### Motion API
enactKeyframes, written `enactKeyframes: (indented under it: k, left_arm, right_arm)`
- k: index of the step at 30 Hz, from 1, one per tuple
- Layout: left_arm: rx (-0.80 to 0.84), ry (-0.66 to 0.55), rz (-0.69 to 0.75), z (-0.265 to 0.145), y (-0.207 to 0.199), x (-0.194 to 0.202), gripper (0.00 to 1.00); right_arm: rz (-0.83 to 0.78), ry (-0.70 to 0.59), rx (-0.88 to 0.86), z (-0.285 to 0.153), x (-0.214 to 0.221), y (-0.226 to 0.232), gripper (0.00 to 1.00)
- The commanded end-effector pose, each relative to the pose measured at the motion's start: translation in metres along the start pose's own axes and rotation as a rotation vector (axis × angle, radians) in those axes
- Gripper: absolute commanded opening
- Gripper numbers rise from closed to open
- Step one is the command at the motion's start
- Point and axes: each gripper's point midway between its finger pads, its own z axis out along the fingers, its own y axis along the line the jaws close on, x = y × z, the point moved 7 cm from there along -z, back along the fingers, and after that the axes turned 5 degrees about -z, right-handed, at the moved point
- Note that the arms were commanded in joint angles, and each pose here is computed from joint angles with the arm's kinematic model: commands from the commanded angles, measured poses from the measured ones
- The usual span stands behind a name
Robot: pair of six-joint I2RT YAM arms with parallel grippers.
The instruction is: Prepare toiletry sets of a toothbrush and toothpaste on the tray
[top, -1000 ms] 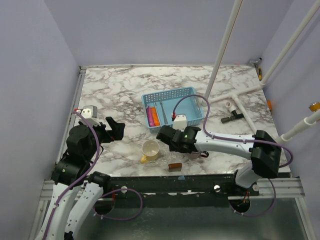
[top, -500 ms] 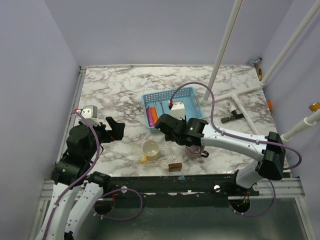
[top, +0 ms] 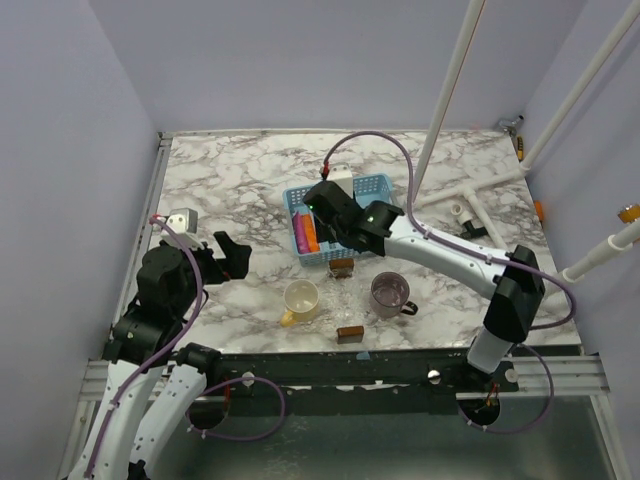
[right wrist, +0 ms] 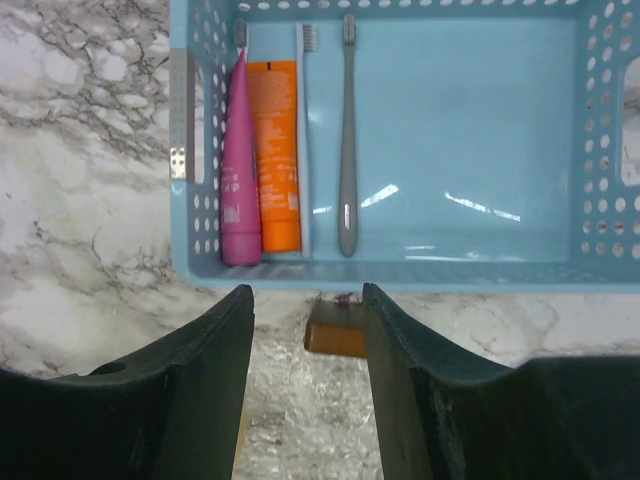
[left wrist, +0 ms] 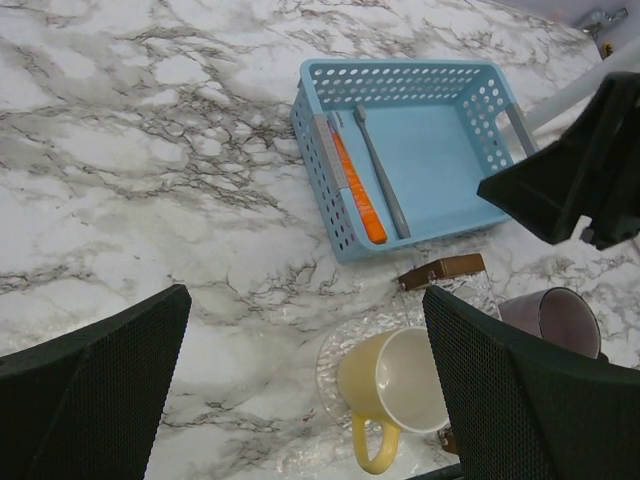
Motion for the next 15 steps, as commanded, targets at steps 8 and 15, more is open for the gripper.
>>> enactKeyframes:
  k: [8,15]
  left_arm:
    - [-0.005,0.058,0.023,0.01,0.002,0.009,0.99]
    - [0.037,0.079,0.027,0.012,-0.002,0.01,0.99]
  right_arm:
    - [0.037,0.058,-0.19,0.086,-0.02,0.016,0.49]
    - [0.059,0.093,-0.234,0.125,-0.016,0.024,0.49]
